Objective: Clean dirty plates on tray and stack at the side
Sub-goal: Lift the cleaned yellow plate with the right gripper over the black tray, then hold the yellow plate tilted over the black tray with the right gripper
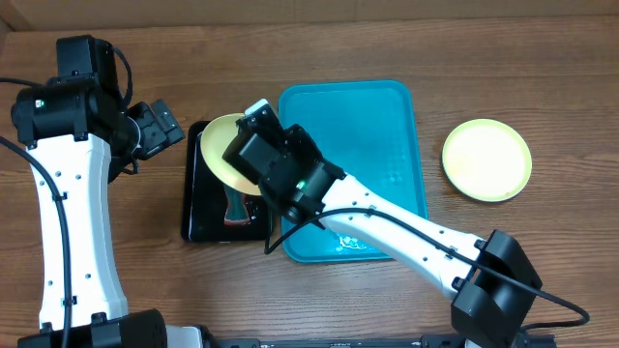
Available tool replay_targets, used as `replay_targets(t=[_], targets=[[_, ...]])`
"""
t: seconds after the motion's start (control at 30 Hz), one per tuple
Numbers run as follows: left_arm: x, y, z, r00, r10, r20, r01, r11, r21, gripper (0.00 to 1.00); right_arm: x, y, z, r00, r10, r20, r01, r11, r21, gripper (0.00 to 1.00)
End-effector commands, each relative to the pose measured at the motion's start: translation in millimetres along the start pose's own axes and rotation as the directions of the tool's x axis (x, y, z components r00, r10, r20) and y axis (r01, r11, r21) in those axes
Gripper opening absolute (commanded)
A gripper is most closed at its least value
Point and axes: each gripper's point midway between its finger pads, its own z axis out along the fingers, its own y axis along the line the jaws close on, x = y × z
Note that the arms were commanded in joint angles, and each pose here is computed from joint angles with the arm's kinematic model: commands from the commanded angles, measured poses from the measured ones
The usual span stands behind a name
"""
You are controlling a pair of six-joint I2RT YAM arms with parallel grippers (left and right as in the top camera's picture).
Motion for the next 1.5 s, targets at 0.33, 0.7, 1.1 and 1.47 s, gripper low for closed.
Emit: replay_targets(t=[0.33,0.7,1.1,1.47], targets=[[-3.7,-0.9,-4.6,1.0,0.005,0.017,-0.005,1.0,0.008,1.0,-28.0,2.1,-46.4,0.984,-0.091,0.151,0.056,0.974,0.218,0.04],[-3.7,-0.9,-4.6,1.0,0.005,0.017,-0.005,1.0,0.008,1.0,-27.8,7.0,-49.5,0.983,-0.097,0.156,0.063,0.976,0.211,0.04],[-3.7,-0.9,-4.6,1.0,0.005,0.017,-0.005,1.0,0.008,1.0,-27.8,7.1,-49.4,0.983,-0.097,0.156,0.063,0.976,0.21,0.04],[-3.7,-0.9,-4.6,1.0,0.005,0.017,-0.005,1.0,0.008,1.0,-27.8,7.0,-49.5,0.983,-0.097,0.156,0.063,0.976,0.211,0.04]])
